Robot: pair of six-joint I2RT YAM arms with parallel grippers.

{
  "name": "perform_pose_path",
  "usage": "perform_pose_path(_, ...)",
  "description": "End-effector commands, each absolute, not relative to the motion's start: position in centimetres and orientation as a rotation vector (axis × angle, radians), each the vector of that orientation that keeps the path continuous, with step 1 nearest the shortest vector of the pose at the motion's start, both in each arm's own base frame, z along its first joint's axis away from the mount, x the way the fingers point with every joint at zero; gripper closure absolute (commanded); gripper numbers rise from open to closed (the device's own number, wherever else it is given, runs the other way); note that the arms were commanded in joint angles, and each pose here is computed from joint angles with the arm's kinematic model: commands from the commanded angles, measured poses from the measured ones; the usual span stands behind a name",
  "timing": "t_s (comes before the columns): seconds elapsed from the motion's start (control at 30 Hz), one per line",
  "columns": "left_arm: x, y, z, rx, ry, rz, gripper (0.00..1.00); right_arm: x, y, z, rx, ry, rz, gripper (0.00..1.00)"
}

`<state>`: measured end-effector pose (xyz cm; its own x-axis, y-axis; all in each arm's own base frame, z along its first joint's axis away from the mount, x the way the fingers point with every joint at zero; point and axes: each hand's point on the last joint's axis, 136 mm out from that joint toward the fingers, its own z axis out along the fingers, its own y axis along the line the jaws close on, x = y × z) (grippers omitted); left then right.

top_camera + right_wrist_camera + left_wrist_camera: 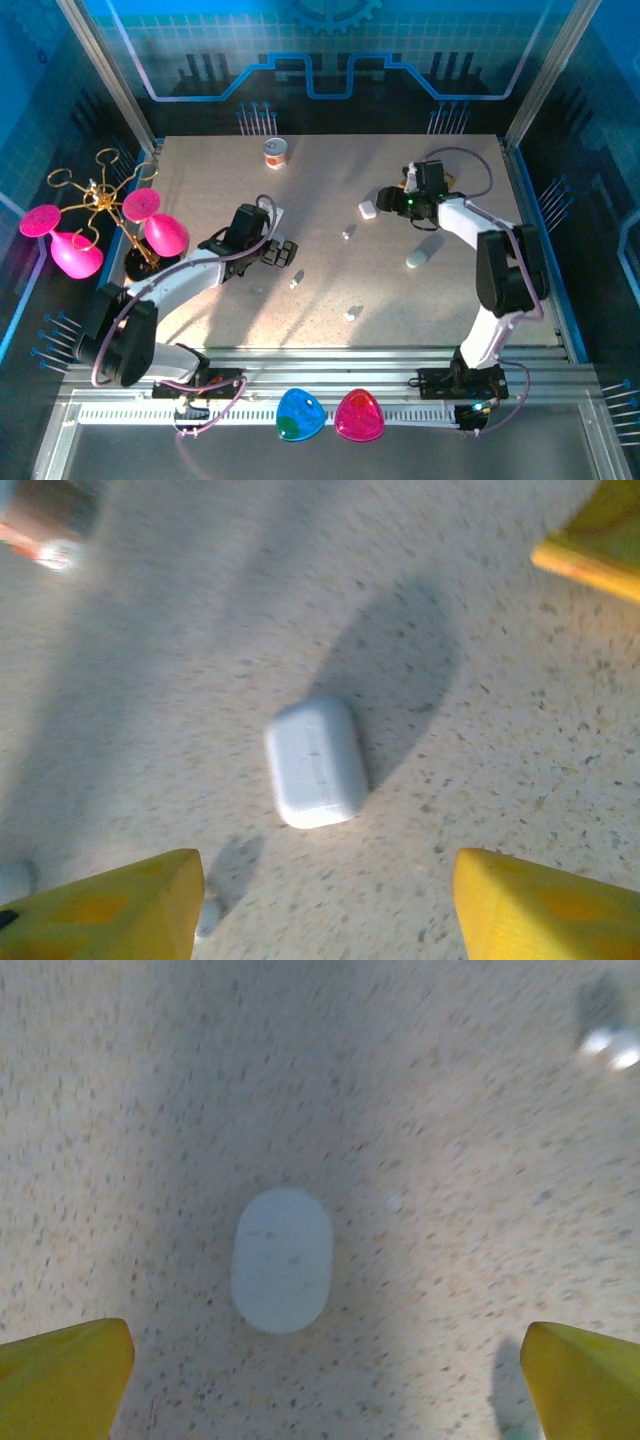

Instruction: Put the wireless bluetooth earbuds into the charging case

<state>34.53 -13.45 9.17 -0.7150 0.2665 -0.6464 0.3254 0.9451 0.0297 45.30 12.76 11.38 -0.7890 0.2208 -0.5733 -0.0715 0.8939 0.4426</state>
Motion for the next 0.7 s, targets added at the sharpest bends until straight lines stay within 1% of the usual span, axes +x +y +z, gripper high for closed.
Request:
perform_pose_path(0.0,34.4,-11.4,7.9,0.414,2.512,0.044,0.01,43.7,13.5,13.8,-0.017,2.341,0.589,0.35)
perform_pose_path(0.1,34.7,-11.1,6.9,0.439,2.565,0.09,0.03,42.6,13.7,14.7,-0.043,2.323,0.605,0.35)
perform_pose_path(0.4,35.5,-12.1,3.7,0.463,2.708,0.014,0.15,41.0,14.4,16.0,-0.086,2.291,0.627,0.35)
perform_pose_path(0.57,35.7,-12.0,2.8,0.449,2.746,-0.022,0.27,40.7,14.1,16.0,-0.079,2.289,0.613,0.35)
perform_pose_path(0.63,35.7,-12.1,2.6,0.454,2.754,-0.023,0.35,40.6,14.1,16.0,-0.075,2.289,0.619,0.35)
perform_pose_path(0.67,35.7,-12.1,2.5,0.452,2.754,-0.025,0.38,40.5,14.2,16.0,-0.076,2.289,0.622,0.35)
